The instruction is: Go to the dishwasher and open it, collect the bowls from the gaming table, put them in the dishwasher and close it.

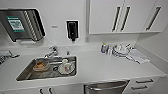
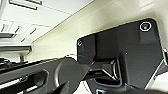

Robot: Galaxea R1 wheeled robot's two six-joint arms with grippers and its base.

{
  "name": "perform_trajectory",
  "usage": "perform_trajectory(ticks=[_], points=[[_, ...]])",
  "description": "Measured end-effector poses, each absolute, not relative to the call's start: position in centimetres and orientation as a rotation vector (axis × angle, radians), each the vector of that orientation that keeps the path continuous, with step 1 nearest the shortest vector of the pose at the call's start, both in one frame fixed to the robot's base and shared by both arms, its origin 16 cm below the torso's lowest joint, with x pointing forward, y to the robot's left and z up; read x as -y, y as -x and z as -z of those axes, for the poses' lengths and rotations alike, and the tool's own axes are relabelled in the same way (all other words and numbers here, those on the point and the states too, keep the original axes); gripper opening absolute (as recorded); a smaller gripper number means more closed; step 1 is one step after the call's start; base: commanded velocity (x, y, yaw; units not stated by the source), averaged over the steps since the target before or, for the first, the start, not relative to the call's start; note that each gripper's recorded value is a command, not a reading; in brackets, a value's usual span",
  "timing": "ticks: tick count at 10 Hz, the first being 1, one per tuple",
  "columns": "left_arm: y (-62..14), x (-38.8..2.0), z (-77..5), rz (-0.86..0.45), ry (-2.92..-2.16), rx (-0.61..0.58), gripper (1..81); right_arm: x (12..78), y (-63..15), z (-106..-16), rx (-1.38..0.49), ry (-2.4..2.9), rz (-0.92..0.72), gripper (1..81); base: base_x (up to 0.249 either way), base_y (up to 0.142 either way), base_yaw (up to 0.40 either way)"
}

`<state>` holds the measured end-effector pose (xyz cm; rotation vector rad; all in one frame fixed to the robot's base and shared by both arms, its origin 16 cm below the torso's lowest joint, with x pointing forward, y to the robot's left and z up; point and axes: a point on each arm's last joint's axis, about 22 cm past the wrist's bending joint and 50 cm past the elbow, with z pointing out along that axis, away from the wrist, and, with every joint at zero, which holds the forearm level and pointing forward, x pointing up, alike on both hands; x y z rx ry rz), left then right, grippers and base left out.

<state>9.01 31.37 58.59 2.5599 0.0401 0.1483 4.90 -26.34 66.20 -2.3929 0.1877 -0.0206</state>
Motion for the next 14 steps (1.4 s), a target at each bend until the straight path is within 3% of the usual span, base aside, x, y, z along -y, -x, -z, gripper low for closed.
perform_trajectory(ticks=[3,7,10,12,14], points=[[-11.8,-32.5,-60.0,-0.139,-2.552,-0.050,81.1,27.3,-9.1,-67.0,-0.202,2.393,0.056,81.1,0.000,0.000,0.000],[-18.6,-34.4,-61.9,-0.257,-2.550,-0.004,81.1,29.1,-13.9,-66.9,-0.229,2.405,0.178,81.1,0.000,0.000,0.000],[-27.1,-33.7,-64.5,-0.405,-2.501,0.066,81.1,28.8,-17.7,-66.4,-0.226,2.384,0.247,81.1,0.000,0.000,0.000],[-30.3,-34.4,-66.7,-0.448,-2.491,0.106,81.1,28.9,-20.3,-66.0,-0.228,2.373,0.295,81.1,0.000,0.000,0.000],[-31.6,-31.9,-68.8,-0.447,-2.426,0.135,81.1,29.1,-22.3,-65.6,-0.259,2.363,0.313,81.1,0.000,0.000,0.000]])
